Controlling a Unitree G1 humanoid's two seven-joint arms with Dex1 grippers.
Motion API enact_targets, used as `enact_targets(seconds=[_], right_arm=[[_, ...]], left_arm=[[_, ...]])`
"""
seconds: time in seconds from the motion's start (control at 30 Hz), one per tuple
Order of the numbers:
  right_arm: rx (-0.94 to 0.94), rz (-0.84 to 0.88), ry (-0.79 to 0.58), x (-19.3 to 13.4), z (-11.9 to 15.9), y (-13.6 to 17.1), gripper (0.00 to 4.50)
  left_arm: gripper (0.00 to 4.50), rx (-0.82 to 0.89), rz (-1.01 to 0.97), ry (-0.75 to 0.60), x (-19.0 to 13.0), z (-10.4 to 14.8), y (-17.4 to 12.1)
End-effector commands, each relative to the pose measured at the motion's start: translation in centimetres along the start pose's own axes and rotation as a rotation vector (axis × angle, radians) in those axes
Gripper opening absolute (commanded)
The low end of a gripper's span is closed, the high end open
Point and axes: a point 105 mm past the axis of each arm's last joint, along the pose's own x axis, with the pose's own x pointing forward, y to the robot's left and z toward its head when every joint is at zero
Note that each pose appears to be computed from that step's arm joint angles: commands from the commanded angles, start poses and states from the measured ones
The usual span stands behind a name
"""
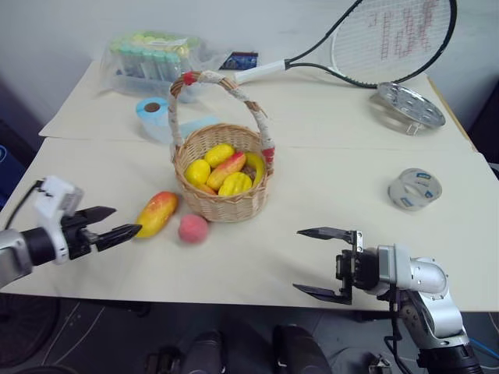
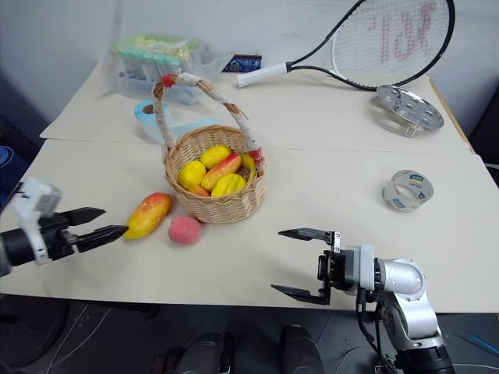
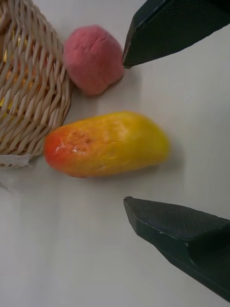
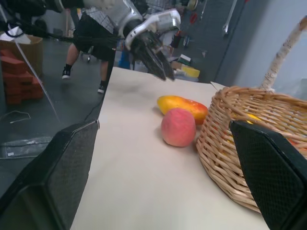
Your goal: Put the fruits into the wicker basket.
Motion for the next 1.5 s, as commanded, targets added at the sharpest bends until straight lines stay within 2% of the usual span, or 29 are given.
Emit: enact_targets(seconds=[0.03, 0.2, 0.3, 0.47, 0.53, 0.63, 0.77, 0.9, 1.03, 1.1, 1.2, 1.33, 1.43, 1.5], right_arm=[[-0.032, -0.005, -0.003, 0.1, 0.3, 0.1, 4.48], [-0.034, -0.018, 0.004, 0.2, 0.1, 0.2, 4.48], [-0.041, -0.033, 0.004, 0.3, 0.0, 0.0, 4.50], [-0.037, -0.094, -0.014, 0.1, 0.2, -0.7, 4.50], [-0.033, -0.106, -0.021, -0.1, 0.3, -0.8, 4.50], [-0.030, -0.169, -0.049, -0.3, 1.3, -2.0, 4.50], [-0.028, -0.304, -0.125, -0.3, 3.5, -4.7, 4.50], [-0.030, -0.337, -0.118, -0.4, 3.5, -5.2, 4.50], [-0.019, -0.308, -0.095, 0.0, 2.8, -4.4, 4.50], [-0.019, -0.297, -0.098, 0.5, 2.8, -4.2, 4.50], [-0.030, -0.281, -0.107, 1.3, 2.9, -4.1, 4.50], [-0.030, -0.270, -0.096, 1.6, 2.6, -3.9, 4.50], [-0.030, -0.252, -0.089, 1.7, 2.4, -3.7, 4.50], [-0.029, -0.248, -0.089, 1.6, 2.4, -3.6, 4.50]], left_arm=[[4.50, -0.065, 0.012, 0.014, 1.8, -0.6, 0.7], [4.50, -0.024, -0.012, 0.079, 3.6, -2.1, 0.4], [3.93, 0.002, -0.021, 0.053, 4.1, -1.8, 0.2], [2.45, 0.091, 0.082, -0.008, 2.9, -1.1, 2.1], [2.32, 0.118, 0.067, -0.030, 1.8, -1.1, 1.9], [2.32, 0.250, 0.032, -0.090, -0.9, 0.7, 1.9], [2.32, 0.348, -0.247, -0.223, -2.9, 5.2, -2.1], [2.32, 0.444, -0.316, -0.344, -0.9, 9.5, -4.4], [2.32, 0.484, -0.260, -0.404, 3.5, 12.0, -5.3], [2.32, 0.458, -0.240, -0.427, 5.0, 12.7, -5.4], [3.32, 0.500, -0.249, -0.392, 6.9, 11.9, -6.2], [4.48, 0.502, -0.164, -0.409, 6.7, 11.7, -5.1], [4.48, 0.488, -0.146, -0.473, 4.3, 11.6, -4.5], [4.48, 0.487, -0.155, -0.479, 1.5, 10.0, -4.0]])
